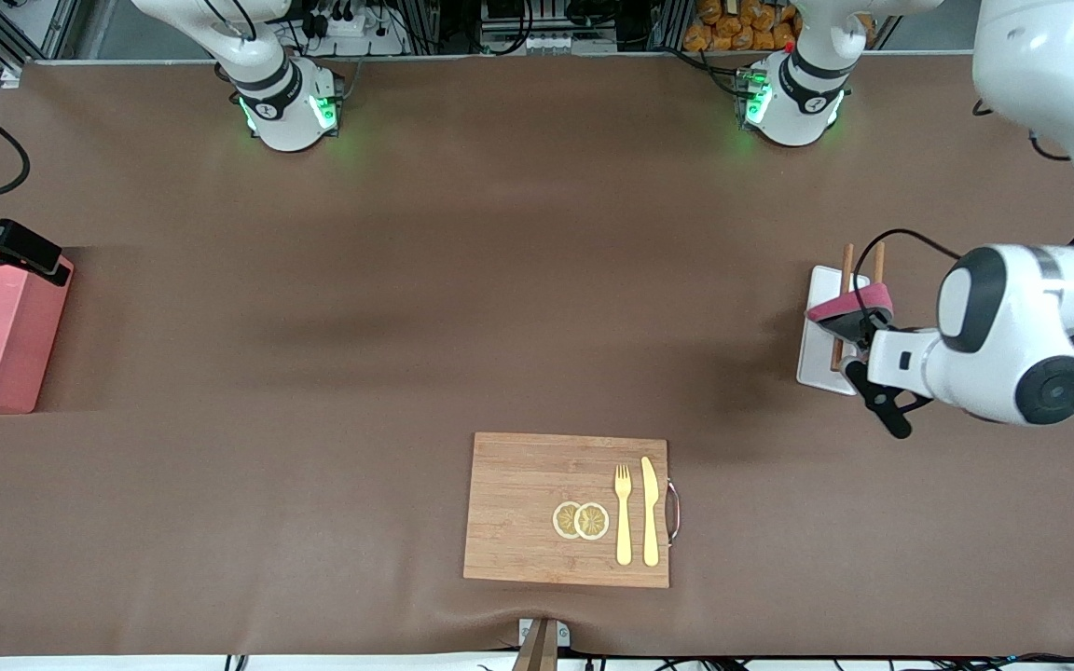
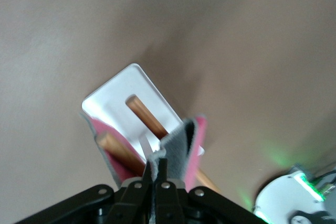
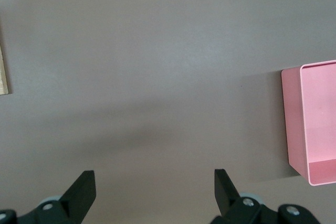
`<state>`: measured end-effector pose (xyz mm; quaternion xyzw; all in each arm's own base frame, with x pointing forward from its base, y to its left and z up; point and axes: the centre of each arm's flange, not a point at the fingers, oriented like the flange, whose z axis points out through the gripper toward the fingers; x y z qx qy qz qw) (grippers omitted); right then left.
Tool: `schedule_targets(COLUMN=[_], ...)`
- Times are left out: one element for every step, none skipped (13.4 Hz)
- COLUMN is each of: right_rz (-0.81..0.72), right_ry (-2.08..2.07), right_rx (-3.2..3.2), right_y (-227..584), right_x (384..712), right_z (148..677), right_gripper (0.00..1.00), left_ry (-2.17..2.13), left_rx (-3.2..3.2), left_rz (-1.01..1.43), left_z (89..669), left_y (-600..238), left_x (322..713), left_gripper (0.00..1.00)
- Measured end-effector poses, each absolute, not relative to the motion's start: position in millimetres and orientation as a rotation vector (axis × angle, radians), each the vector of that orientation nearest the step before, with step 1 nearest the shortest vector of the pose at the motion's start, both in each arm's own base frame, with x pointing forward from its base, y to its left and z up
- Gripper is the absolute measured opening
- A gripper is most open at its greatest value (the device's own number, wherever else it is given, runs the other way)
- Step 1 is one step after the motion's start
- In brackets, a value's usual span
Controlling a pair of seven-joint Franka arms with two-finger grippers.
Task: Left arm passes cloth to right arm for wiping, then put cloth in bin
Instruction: 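Lift the cloth with the left gripper while the right gripper reaches in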
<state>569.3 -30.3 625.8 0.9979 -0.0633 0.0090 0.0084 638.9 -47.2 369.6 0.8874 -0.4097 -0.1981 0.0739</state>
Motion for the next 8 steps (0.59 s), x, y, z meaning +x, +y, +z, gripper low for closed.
schedule_targets(right_rz=[0.027,0.027,0.026,0.026,0.021,0.013,0.004,-0.011], right_ry=[-0.198,-0.200,-0.219,-0.271,-0.356,-0.445,-0.533,-0.643], right_rx=[3.119,3.124,3.133,3.138,3.137,3.129,3.118,3.112], right_y=[-30.2,-29.7,-28.8,-27.7,-26.1,-22.5,-16.4,-9.5], right_x=[569.4,569.5,569.6,569.7,569.7,570.2,571.5,573.3], right_z=[625.5,625.3,625.3,625.2,624.8,623.4,621.1,617.9], right_gripper=[1.00,1.00,1.00,1.00,1.00,1.00,1.00,1.00], left_ry=[-1.204,-1.177,-1.136,-1.081,-1.021,-0.959,-0.902,-0.847], left_rx=[2.693,2.719,2.739,2.748,2.753,2.757,2.758,2.755], left_rz=[-0.568,-0.541,-0.525,-0.515,-0.507,-0.502,-0.500,-0.494], left_z=[393.4,417.4,438.9,455.9,467.1,473.0,476.8,482.5], left_y=[-55.5,-68.5,-84.7,-103.5,-123.7,-145.9,-169.0,-194.0], left_x=[635.1,629.8,623.1,616.2,610.4,605.3,600.0,594.1], left_gripper=[0.02,0.02,0.02,0.02,0.02,0.02,0.02,0.02])
